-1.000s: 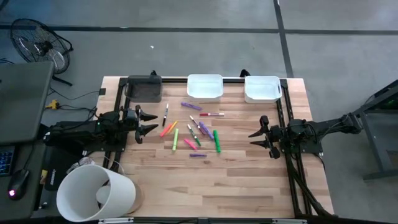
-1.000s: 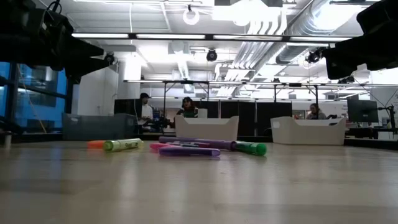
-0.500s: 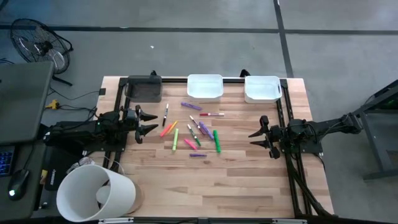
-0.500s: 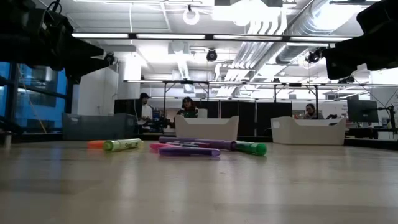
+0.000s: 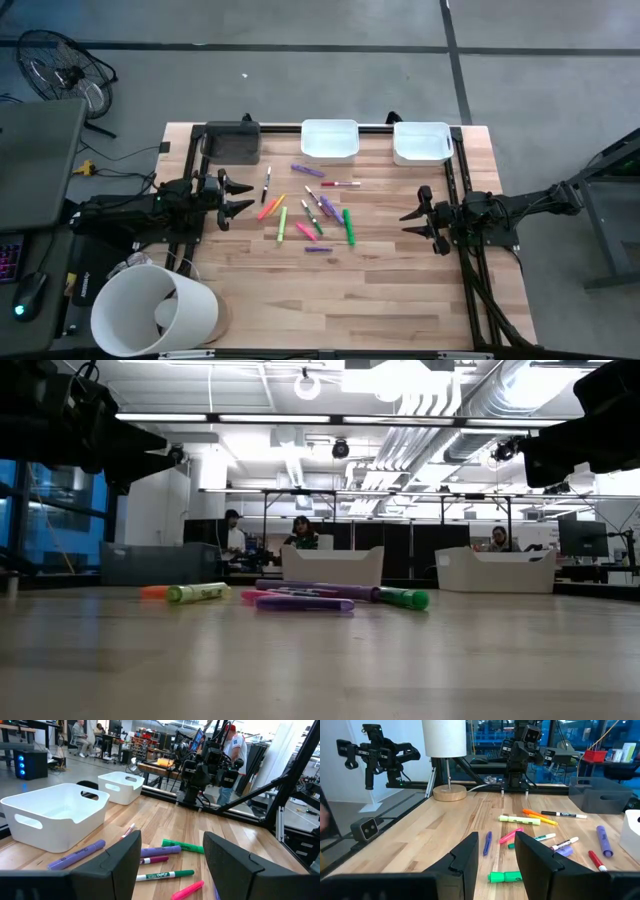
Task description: Pick & Place Markers
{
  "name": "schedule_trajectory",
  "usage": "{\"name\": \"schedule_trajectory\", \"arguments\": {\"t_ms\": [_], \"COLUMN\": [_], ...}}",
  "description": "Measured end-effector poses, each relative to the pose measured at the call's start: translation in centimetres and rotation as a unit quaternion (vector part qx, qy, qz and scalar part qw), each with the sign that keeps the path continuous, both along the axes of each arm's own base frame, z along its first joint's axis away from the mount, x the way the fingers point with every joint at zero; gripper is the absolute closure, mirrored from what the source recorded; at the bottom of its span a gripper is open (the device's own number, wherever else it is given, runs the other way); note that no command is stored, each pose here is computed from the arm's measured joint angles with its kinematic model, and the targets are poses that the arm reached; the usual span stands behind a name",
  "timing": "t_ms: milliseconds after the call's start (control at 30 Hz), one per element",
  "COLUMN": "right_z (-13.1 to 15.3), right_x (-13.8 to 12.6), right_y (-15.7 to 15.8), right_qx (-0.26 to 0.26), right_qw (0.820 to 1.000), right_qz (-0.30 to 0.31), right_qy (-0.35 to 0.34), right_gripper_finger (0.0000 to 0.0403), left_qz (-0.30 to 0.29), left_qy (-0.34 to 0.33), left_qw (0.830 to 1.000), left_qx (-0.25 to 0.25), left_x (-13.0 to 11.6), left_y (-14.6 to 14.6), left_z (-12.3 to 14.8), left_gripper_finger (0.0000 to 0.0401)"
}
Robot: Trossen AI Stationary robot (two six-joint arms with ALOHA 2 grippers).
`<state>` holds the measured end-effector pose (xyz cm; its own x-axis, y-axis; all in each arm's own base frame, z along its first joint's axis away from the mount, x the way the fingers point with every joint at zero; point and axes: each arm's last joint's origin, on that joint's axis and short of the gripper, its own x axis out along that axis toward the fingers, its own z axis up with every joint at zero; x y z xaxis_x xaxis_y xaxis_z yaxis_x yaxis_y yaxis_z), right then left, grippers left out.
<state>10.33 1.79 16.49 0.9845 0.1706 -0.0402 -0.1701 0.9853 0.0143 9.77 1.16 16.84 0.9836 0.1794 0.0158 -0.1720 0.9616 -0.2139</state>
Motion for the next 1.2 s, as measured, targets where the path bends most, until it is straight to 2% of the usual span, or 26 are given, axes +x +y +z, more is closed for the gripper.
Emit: {"name": "schedule_trajectory", "arguments": {"t_ms": [100,167,567,900,1200], "right_z": [0.00,0.00,0.00,0.04,0.02], "right_x": [0.00,0.00,0.00,0.03,0.03], "right_y": [-0.01,-0.01,-0.01,-0.24,-0.26], "right_qx": [-0.034,-0.035,0.007,0.095,0.067], "right_qw": [0.999,0.999,1.000,0.994,0.997], "right_qz": [0.000,-0.001,-0.002,-0.046,-0.047], "right_qy": [-0.006,-0.006,0.001,0.010,0.007], "right_gripper_finger": [0.0286,0.0286,0.0286,0.0286,0.0286], "left_qz": [0.000,0.000,0.000,0.000,0.000], "left_qy": [0.000,0.000,0.000,0.000,0.000], "left_qw": [1.000,1.000,1.000,1.000,1.000], "left_qx": [0.000,0.000,0.000,0.000,0.000], "left_x": [0.00,0.00,0.00,0.00,0.00], "left_y": [0.00,0.00,0.00,0.00,0.00], "left_z": [0.00,0.00,0.00,0.00,0.00], "left_gripper_finger": [0.0190,0.0190,0.0190,0.0190,0.0190]}}
